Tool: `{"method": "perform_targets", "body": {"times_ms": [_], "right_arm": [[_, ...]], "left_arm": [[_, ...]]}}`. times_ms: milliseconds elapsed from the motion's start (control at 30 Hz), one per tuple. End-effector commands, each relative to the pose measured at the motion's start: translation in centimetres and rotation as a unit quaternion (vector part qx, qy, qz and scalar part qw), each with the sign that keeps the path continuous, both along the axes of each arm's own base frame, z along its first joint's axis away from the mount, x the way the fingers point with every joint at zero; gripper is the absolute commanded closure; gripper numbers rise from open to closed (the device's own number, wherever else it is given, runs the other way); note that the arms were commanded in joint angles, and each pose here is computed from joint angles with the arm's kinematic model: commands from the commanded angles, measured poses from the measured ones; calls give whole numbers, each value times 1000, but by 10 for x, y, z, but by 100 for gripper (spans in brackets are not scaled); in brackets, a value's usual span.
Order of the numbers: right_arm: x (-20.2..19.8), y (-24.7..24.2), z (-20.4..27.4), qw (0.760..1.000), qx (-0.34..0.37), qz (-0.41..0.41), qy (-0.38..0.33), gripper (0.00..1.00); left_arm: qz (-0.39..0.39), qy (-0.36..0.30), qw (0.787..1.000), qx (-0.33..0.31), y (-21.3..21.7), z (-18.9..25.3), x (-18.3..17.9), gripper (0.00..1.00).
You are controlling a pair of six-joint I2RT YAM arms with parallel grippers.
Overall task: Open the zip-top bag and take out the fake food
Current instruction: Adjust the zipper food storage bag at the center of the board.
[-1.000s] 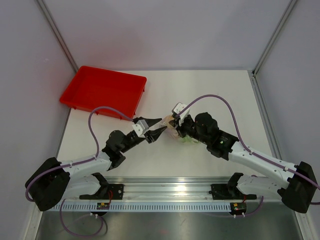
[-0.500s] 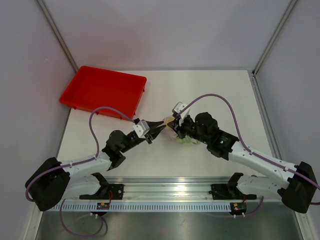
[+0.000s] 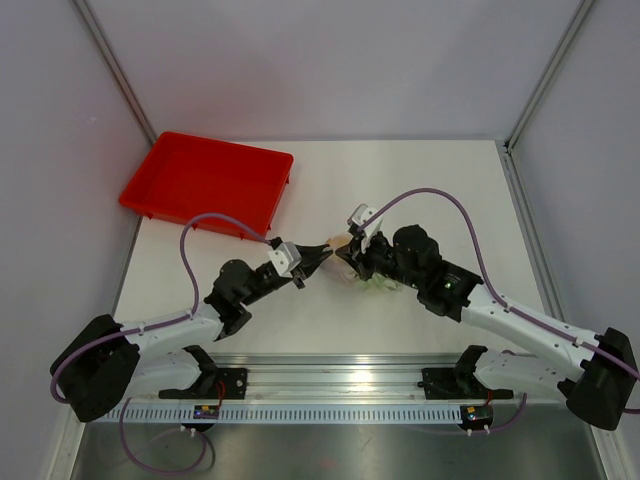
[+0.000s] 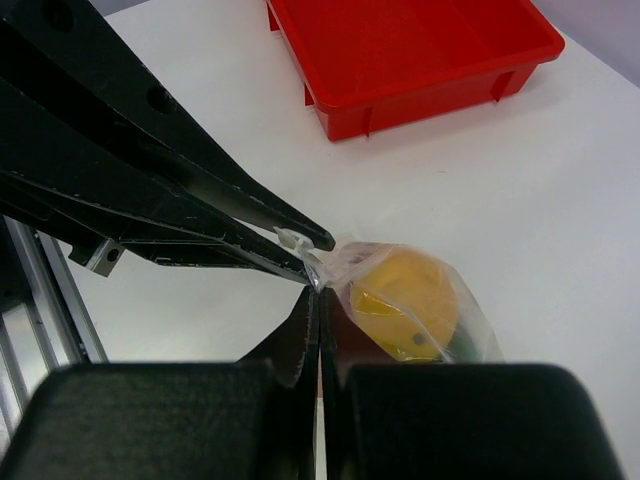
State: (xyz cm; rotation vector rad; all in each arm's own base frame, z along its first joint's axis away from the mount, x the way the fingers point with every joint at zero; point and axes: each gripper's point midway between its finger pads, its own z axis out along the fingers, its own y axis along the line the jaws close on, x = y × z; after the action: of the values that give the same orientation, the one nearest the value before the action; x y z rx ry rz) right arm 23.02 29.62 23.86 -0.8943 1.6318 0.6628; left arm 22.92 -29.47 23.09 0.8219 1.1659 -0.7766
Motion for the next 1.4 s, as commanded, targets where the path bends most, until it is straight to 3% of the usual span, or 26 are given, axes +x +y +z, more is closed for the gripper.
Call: {"method": "perform_targets", "body": {"times_ms": [0,667,1367], "right_arm": [[-3,2,49,998,66,5,-25,100],[-4,-30,76,989,122,-54,-62,100],[12,-91,99,959,183,-189,-107,100]], "left_arm": [[-6,-33,999,-9,-4,23,3,100],[14,4,999,34,-12,4,21,100],[48,47,996,61,-14,-18,40,100]]}}
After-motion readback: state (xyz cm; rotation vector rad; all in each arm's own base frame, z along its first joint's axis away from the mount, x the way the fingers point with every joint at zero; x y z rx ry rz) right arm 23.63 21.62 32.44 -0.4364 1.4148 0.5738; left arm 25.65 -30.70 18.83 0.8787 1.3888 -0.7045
